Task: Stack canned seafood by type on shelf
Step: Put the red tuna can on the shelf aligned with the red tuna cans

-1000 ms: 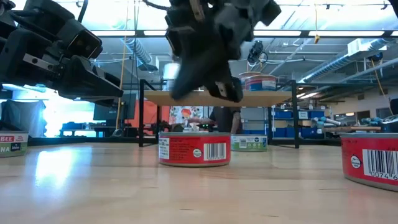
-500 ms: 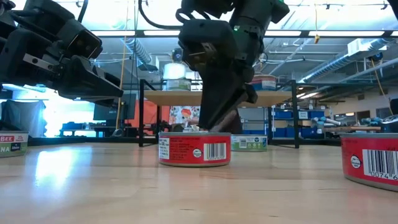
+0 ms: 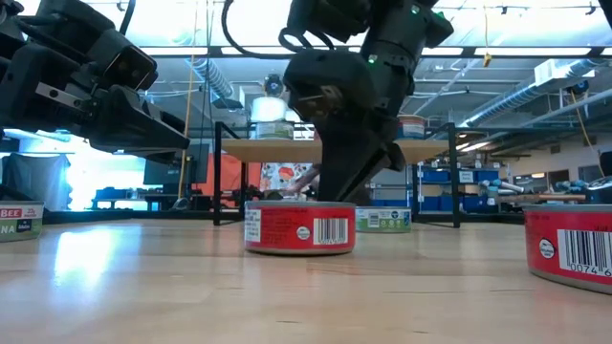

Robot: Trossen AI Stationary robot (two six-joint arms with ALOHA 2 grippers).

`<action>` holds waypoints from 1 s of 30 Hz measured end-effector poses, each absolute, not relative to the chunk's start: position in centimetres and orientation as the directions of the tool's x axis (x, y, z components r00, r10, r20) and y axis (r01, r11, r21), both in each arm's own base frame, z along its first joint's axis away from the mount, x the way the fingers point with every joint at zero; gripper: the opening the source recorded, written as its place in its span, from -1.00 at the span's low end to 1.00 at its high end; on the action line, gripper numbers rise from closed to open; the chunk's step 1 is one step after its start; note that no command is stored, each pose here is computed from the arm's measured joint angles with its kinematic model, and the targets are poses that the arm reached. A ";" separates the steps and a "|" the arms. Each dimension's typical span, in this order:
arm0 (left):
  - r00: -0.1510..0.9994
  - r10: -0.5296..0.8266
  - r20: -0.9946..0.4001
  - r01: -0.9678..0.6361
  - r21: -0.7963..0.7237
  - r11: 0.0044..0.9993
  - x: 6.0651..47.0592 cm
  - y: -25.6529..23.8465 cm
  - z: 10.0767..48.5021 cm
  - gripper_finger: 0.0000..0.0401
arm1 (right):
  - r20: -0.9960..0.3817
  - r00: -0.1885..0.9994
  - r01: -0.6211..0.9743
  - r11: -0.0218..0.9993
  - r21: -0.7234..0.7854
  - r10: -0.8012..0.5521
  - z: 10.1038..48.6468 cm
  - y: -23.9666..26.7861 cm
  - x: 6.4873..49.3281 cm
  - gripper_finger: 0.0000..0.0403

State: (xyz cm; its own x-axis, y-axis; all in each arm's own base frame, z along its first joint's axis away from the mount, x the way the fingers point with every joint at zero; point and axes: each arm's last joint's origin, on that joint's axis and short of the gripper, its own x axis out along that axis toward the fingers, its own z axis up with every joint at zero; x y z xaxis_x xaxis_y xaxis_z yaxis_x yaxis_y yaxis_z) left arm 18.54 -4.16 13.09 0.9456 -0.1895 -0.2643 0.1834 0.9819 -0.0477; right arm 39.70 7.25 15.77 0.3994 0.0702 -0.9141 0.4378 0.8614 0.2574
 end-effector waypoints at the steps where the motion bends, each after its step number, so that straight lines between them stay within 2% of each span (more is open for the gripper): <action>1: 0.946 -0.190 -0.264 0.183 -0.048 0.982 18.5 -4.2 13.1 -0.97 | -0.914 0.400 0.448 0.855 0.262 0.070 15.8 7.2 39.7 -0.75; 8: 0.946 -0.190 -0.264 0.183 -0.048 0.982 18.5 -4.2 13.1 -0.97 | -0.914 0.393 0.510 0.803 0.307 0.101 15.7 6.4 39.8 -0.97; 13: 0.946 -0.189 -0.265 0.183 -0.048 0.982 18.5 -4.2 13.1 -0.97 | -0.914 0.384 0.541 0.771 0.337 0.131 15.7 5.8 39.9 -0.96; 30: 0.944 -0.189 -0.271 0.183 -0.048 0.982 18.5 -4.2 13.0 -0.97 | -0.911 0.362 0.539 0.753 0.376 0.196 15.6 4.5 39.9 -0.98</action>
State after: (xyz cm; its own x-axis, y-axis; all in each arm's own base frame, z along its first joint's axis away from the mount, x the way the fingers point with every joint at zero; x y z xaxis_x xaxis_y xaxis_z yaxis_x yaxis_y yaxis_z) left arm 18.52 -4.16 13.02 0.9438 -0.1890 -0.2712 0.1829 0.9820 -0.0475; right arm 39.88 4.49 15.57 0.3620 0.1960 -0.9114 0.5394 0.7533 0.3762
